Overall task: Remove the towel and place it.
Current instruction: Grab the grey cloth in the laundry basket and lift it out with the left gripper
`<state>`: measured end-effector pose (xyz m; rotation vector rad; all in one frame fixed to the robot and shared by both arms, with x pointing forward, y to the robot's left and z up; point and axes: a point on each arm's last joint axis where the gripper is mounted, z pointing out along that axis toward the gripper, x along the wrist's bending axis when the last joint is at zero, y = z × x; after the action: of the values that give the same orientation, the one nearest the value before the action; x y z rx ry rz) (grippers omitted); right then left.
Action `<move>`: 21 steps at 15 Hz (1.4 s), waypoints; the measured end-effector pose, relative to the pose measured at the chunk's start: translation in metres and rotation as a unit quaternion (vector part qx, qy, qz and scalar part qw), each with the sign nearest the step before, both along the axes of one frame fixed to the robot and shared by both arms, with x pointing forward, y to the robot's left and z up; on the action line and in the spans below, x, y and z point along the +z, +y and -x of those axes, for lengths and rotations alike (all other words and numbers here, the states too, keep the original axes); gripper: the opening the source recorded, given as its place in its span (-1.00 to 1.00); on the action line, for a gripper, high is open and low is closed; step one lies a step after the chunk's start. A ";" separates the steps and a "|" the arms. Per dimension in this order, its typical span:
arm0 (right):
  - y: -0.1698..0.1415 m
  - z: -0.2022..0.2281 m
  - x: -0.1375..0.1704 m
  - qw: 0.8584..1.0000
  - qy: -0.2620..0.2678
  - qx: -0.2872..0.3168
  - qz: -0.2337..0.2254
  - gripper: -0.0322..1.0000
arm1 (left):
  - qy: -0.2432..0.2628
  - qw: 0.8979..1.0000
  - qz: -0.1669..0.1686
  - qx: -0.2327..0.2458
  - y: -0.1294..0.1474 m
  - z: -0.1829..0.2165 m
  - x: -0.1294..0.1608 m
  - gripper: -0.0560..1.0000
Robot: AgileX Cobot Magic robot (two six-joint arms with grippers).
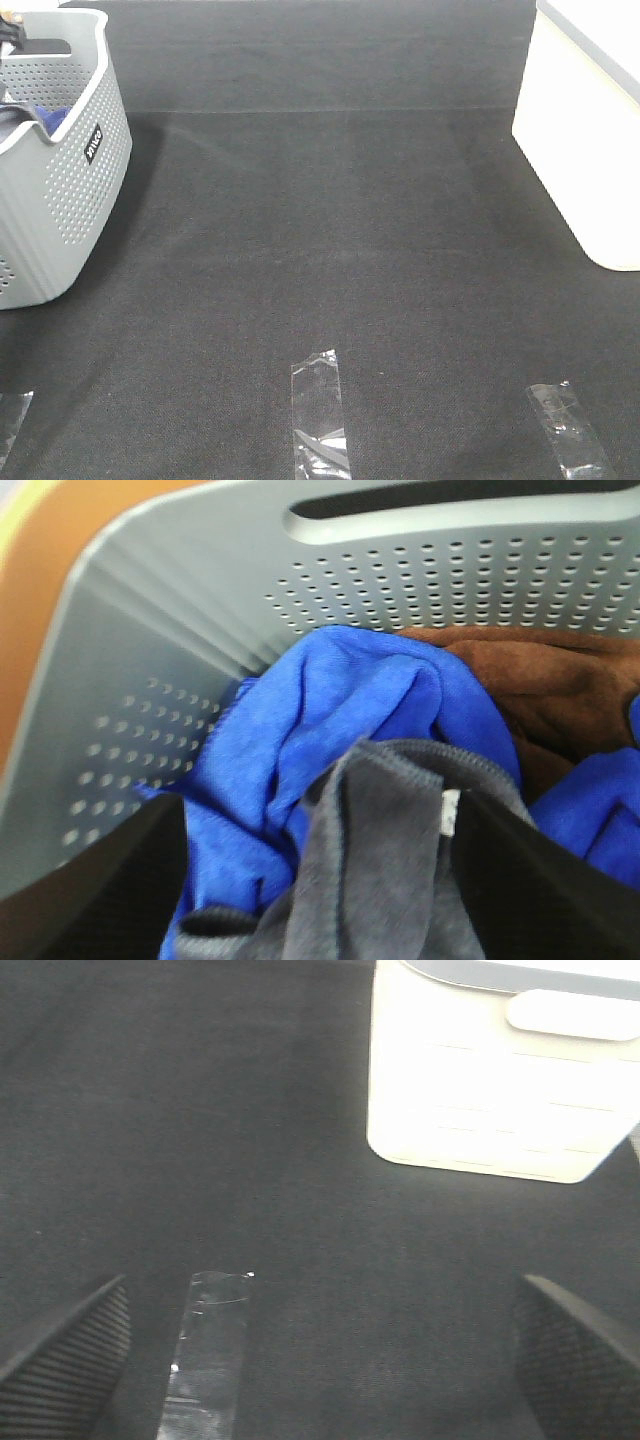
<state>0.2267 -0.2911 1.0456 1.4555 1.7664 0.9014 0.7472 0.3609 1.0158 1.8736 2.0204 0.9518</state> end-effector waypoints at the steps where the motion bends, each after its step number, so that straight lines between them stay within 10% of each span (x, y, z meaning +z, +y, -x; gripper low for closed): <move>1: -0.001 0.000 0.000 1.000 0.000 -0.004 0.006 0.91 | -0.004 1.000 0.001 -0.005 0.000 -0.004 -0.007 0.44; 12: -0.004 0.000 0.000 1.000 0.000 -0.013 0.019 0.91 | -0.011 1.000 0.010 -0.014 -0.002 -0.014 -0.030 0.20; 21: -0.004 0.000 0.000 1.000 0.000 -0.013 0.019 0.91 | 0.007 1.000 0.011 -0.008 -0.002 -0.011 -0.032 -0.86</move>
<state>0.2269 -0.2950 1.0453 1.4506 1.7510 0.8504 0.7586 0.3592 0.9837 1.8880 2.0118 0.9095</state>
